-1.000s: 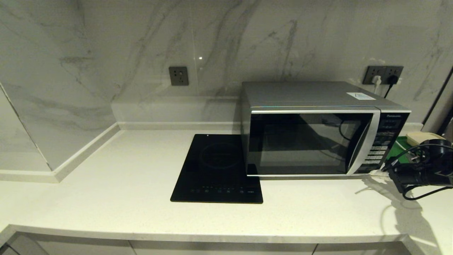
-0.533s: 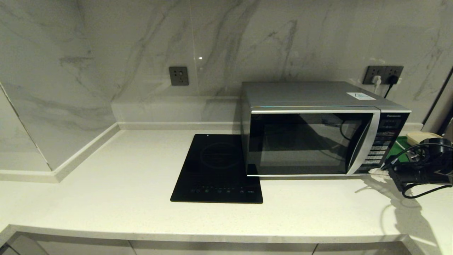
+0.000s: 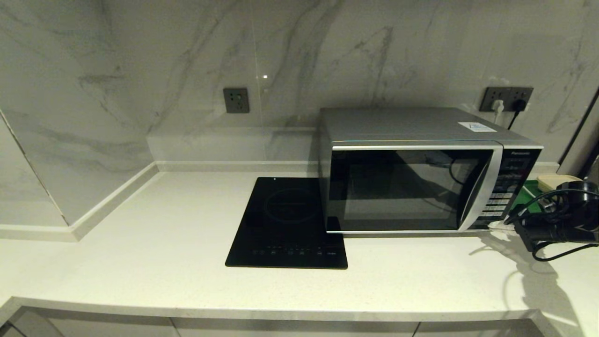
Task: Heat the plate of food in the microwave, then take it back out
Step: Open the microwave oven
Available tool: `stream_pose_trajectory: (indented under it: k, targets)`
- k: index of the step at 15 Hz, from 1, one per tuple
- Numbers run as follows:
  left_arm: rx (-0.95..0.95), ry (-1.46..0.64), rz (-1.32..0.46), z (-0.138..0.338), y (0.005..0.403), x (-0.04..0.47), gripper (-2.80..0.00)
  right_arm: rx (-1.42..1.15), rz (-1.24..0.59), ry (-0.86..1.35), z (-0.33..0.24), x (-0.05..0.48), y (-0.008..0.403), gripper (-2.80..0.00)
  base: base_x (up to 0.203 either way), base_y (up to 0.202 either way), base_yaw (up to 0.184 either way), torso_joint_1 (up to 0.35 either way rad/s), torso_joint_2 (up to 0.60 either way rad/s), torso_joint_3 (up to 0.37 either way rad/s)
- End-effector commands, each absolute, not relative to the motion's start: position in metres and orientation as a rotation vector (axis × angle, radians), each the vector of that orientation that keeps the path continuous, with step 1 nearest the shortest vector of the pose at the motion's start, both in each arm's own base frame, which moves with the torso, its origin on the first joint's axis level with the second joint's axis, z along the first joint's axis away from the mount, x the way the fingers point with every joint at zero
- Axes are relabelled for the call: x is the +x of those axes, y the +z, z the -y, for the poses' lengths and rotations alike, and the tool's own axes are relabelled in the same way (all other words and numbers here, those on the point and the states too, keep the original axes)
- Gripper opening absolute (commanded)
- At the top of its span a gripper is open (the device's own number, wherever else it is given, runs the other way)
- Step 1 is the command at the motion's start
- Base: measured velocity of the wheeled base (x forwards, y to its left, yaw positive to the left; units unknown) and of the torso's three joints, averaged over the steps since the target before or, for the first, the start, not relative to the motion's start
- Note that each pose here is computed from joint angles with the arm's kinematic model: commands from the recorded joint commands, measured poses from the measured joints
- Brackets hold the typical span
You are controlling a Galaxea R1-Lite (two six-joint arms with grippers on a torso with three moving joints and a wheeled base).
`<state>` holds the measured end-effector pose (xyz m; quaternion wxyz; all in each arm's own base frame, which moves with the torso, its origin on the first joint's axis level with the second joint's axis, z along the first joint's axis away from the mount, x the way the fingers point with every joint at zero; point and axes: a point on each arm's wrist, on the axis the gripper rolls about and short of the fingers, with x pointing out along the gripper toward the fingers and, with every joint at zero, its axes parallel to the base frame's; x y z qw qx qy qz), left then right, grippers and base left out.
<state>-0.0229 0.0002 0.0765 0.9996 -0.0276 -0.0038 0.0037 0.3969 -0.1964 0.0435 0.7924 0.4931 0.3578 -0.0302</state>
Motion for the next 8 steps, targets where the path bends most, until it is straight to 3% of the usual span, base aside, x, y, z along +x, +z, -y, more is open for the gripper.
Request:
stream_pose_trajectory:
  k: [1,8]
  targets:
    - [-0.055,0.007,0.008,-0.0002,0.0765,-0.0229,-2.8,1.06,-0.762,-0.06,0.1959,0.3962,0.0446,-2.8,0.0,0.0,0.0,0.0,0.0,0.0]
    - [-0.055,0.007,0.008,-0.0002,0.0765,-0.0229,-2.8,1.059,-0.748,-0.062,0.1949,0.3927,0.0489,-2.8,0.0,0.0,0.0,0.0,0.0,0.0]
